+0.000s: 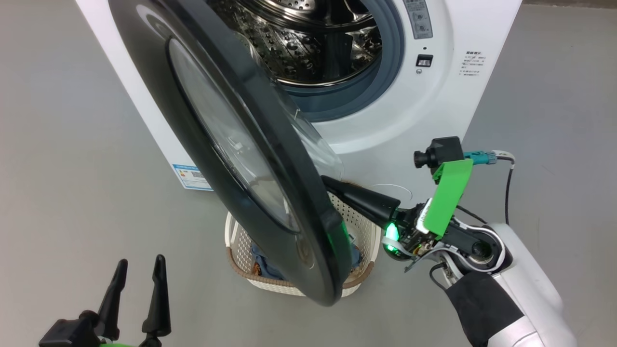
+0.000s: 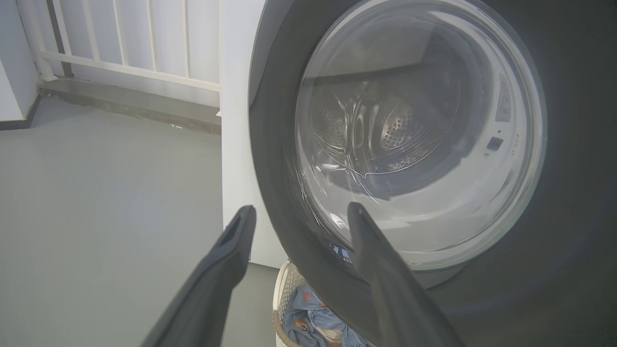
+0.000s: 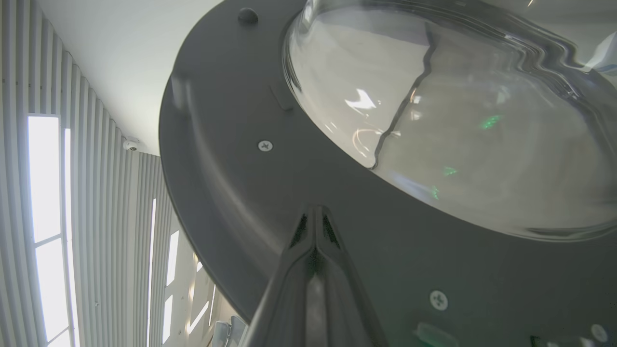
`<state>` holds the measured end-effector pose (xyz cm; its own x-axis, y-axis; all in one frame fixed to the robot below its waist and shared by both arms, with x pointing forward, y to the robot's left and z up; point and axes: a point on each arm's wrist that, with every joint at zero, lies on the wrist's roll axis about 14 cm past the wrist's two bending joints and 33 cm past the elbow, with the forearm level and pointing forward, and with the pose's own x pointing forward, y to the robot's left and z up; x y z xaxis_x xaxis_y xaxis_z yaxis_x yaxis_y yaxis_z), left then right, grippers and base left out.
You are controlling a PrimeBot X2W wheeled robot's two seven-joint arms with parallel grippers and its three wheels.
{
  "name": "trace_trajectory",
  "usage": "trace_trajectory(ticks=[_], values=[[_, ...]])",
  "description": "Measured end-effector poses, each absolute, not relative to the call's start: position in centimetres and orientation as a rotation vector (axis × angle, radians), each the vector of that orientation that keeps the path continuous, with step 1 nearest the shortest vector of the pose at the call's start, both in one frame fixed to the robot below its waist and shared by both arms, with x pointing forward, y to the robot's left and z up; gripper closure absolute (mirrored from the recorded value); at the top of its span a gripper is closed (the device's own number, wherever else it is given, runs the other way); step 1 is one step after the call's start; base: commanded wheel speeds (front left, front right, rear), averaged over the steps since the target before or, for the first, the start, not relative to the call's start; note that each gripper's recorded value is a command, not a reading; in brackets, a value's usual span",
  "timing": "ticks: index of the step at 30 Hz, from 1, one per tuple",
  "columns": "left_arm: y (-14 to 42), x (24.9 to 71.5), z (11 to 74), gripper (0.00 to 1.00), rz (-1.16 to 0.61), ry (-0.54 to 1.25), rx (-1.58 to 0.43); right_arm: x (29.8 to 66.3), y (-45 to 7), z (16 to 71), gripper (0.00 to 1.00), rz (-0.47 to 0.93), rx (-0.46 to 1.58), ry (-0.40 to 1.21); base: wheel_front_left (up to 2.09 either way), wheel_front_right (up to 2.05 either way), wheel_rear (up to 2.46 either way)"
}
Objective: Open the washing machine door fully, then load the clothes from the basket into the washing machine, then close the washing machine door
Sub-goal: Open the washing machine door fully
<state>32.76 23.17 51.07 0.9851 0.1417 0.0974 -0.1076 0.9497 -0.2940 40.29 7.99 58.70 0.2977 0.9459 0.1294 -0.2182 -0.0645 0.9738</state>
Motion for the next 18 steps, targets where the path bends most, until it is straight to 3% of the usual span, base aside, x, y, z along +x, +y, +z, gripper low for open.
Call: trace_trajectory(ticks=[18], values=[[23.2,32.5,51.3,0.00,0.138,-0.129,-0.304,37.1,11.4,58.8,1.00,1.207,1.276,0.854,0.00,0.00,0.00]])
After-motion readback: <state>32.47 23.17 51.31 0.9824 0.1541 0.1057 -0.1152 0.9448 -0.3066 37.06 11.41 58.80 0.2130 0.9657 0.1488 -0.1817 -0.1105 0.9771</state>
